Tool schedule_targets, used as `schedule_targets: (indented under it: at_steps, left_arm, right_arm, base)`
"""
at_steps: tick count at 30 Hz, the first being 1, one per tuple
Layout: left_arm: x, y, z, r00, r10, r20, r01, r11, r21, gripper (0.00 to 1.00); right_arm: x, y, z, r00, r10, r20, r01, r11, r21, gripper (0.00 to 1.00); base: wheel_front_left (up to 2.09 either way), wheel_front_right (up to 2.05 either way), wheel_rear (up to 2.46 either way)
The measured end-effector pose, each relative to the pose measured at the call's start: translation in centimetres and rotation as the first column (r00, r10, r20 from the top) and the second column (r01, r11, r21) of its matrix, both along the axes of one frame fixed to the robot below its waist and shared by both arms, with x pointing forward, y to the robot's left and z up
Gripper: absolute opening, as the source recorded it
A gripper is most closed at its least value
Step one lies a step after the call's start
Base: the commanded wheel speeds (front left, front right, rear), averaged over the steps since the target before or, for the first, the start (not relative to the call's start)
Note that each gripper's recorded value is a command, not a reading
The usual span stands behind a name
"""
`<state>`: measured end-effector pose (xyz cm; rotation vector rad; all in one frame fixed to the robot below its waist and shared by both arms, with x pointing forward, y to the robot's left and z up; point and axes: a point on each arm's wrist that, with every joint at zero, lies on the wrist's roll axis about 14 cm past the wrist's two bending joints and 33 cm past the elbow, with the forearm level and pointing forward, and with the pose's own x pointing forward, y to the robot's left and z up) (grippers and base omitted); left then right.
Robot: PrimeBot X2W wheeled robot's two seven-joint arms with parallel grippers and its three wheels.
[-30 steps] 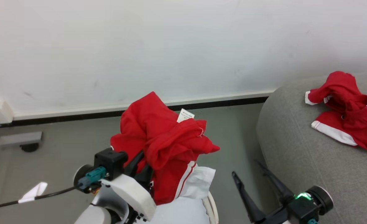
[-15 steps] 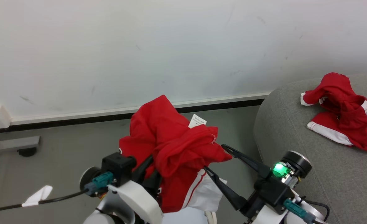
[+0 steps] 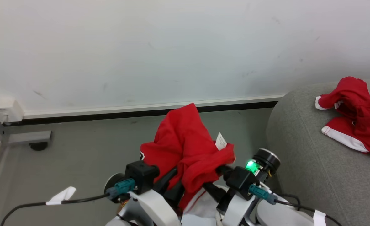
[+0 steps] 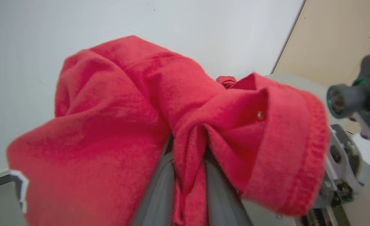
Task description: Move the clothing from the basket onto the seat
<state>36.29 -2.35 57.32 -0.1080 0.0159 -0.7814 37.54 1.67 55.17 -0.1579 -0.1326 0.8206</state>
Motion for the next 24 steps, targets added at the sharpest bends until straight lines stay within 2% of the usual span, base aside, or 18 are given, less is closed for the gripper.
schedule_targets:
  at_steps: [5,6,7,8,18,24]
  left_arm:
    - [0.2,0.6,-0.3,1.0,0.016,-0.006,-0.016,1.0,0.002,0.0]
    - [0.3,0.8,-0.2,1.0,0.024,-0.001,-0.024,1.0,-0.004,0.13]
    - [0.4,0.9,-0.1,1.0,0.031,0.004,-0.031,0.999,-0.01,0.45]
    - [0.5,1.0,0.0,0.999,0.037,0.011,-0.037,0.999,-0.016,1.0]
    - [0.6,2.0,-1.1,0.997,0.074,0.014,-0.074,0.997,-0.022,1.0]
    - [0.6,1.3,-2.3,0.999,0.052,-0.005,-0.052,0.999,-0.014,1.0]
  right_arm:
    - [0.1,0.6,-0.6,0.999,0.009,-0.05,-0.008,0.999,0.034,0.0]
    - [0.2,0.6,-0.4,0.998,0.004,-0.056,-0.002,0.999,0.048,0.0]
    - [0.5,0.5,-0.1,0.998,-0.003,-0.059,0.007,0.998,0.067,0.0]
    - [0.7,0.4,0.3,0.998,-0.009,-0.058,0.013,0.996,0.083,0.0]
    - [2.5,-2.1,2.3,0.994,-0.094,-0.047,0.1,0.979,0.176,0.0]
    - [3.3,-5.0,2.7,0.984,-0.175,-0.037,0.179,0.964,0.196,0.0]
  base:
    - [0.0,0.0,0.0]
    - [0.0,0.0,0.0]
    - [0.0,0.0,0.0]
    - [0.0,0.0,0.0]
    - [0.0,0.0,0.0]
    - [0.0,0.0,0.0]
